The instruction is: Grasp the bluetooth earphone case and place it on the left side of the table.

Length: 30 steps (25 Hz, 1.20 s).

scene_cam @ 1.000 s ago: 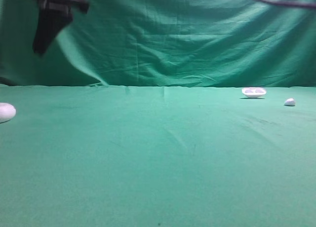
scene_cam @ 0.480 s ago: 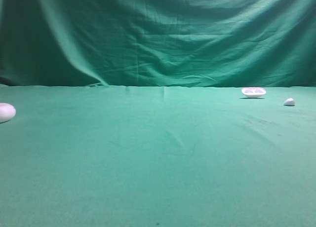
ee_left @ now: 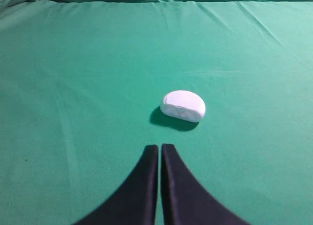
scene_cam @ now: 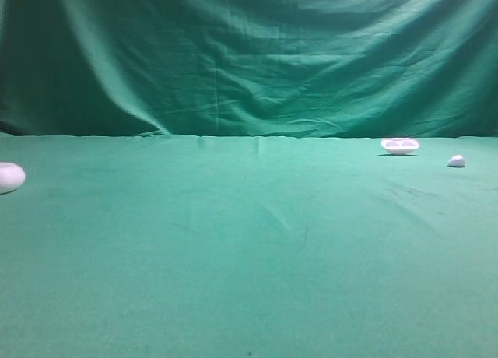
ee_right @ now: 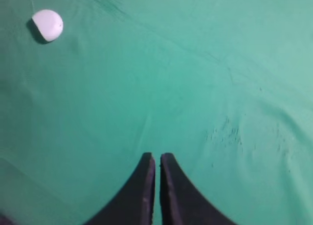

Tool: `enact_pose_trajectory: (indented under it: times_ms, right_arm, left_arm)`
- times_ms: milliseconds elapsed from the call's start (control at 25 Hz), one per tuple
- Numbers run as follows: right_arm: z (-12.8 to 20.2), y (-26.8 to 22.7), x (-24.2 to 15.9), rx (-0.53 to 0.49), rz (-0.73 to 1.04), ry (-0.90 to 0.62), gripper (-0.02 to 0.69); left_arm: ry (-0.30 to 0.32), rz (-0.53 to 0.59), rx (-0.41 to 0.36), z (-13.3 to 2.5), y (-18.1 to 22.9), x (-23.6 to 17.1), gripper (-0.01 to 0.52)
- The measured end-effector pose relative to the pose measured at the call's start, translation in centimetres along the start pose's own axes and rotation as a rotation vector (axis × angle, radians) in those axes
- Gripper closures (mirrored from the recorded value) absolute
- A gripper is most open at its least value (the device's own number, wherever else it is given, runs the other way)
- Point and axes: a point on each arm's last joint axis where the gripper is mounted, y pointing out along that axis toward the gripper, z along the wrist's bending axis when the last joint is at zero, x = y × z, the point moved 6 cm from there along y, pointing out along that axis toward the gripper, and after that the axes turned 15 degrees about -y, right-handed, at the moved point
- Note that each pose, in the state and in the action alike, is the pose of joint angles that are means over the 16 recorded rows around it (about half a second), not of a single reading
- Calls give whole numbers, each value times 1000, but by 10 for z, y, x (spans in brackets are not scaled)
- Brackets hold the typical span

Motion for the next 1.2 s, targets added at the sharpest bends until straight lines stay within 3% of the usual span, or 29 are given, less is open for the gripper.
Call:
enact_pose_trajectory:
  times_ms: [600,920,1200]
  right_arm:
    - [2,-34,-108,-97,-268,51,665]
    - [-9,-10,-166,-288,-451,165,665]
    - [-15,22,-217,-489,-508,280,665]
  left_arm:
    - [0,0,0,0,0,0,514]
    - [0,0,0,0,0,0,514]
    - [0,0,0,0,0,0,514]
